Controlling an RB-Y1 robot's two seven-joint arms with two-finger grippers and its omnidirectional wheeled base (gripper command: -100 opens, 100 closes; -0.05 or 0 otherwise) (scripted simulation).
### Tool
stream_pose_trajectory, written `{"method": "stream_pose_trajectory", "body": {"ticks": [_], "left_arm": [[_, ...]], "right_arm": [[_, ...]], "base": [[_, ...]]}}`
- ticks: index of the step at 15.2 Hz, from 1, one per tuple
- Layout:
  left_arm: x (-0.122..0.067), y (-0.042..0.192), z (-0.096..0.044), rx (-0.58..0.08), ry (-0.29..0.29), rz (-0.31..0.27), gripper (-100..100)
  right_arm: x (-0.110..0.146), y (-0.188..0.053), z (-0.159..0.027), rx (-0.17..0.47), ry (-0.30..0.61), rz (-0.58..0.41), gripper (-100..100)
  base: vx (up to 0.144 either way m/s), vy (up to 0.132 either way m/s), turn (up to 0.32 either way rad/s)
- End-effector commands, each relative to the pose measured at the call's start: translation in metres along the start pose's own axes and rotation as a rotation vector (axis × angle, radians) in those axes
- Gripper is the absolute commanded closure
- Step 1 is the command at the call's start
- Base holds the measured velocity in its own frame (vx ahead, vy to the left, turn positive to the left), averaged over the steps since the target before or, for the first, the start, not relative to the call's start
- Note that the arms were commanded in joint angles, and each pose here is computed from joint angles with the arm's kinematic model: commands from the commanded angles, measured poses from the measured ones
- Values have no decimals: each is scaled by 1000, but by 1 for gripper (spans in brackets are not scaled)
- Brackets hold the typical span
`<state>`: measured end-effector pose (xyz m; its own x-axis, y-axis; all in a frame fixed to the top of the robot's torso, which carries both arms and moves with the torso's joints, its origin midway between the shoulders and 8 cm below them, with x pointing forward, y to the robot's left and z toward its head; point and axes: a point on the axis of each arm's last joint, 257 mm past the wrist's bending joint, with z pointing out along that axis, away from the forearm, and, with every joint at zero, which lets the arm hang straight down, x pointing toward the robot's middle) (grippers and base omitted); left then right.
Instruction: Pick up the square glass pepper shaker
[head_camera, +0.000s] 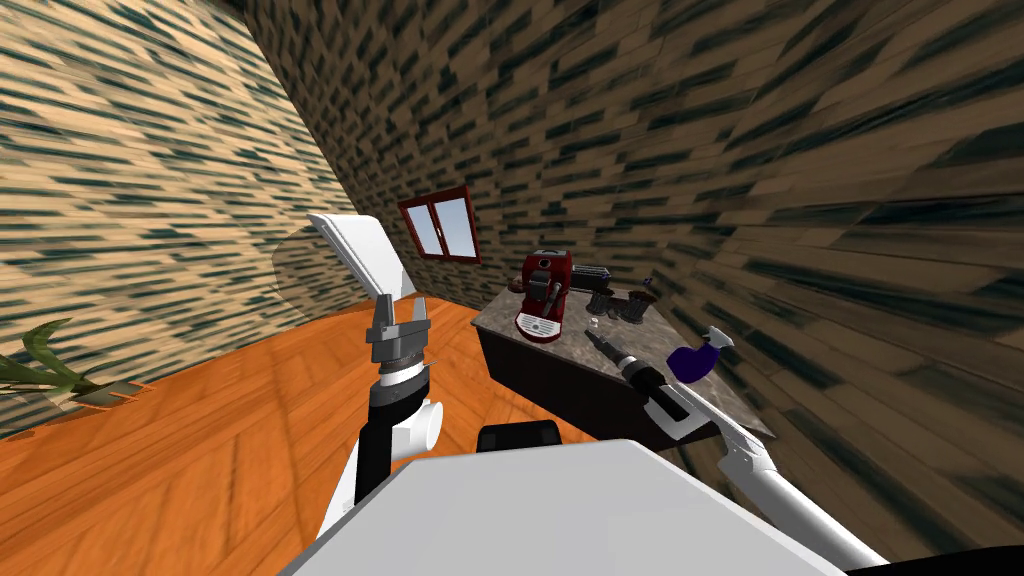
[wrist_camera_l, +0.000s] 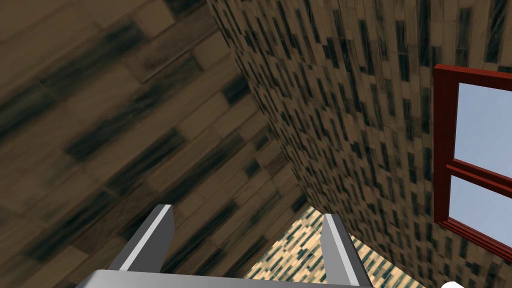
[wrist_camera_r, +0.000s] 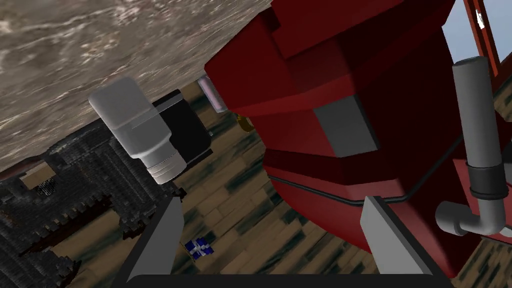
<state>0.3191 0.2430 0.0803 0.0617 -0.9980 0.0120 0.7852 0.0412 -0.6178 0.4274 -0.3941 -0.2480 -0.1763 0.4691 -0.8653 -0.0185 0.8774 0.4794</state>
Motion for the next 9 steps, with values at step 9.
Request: {"method": "stream_pose_trajectory", "body": {"ticks": [9], "left_arm": [[0,0,0,0,0,0,0]], "right_arm": [[-10,-117,-18,224,127,-329,-100]], "base": [[34,80,84]]}}
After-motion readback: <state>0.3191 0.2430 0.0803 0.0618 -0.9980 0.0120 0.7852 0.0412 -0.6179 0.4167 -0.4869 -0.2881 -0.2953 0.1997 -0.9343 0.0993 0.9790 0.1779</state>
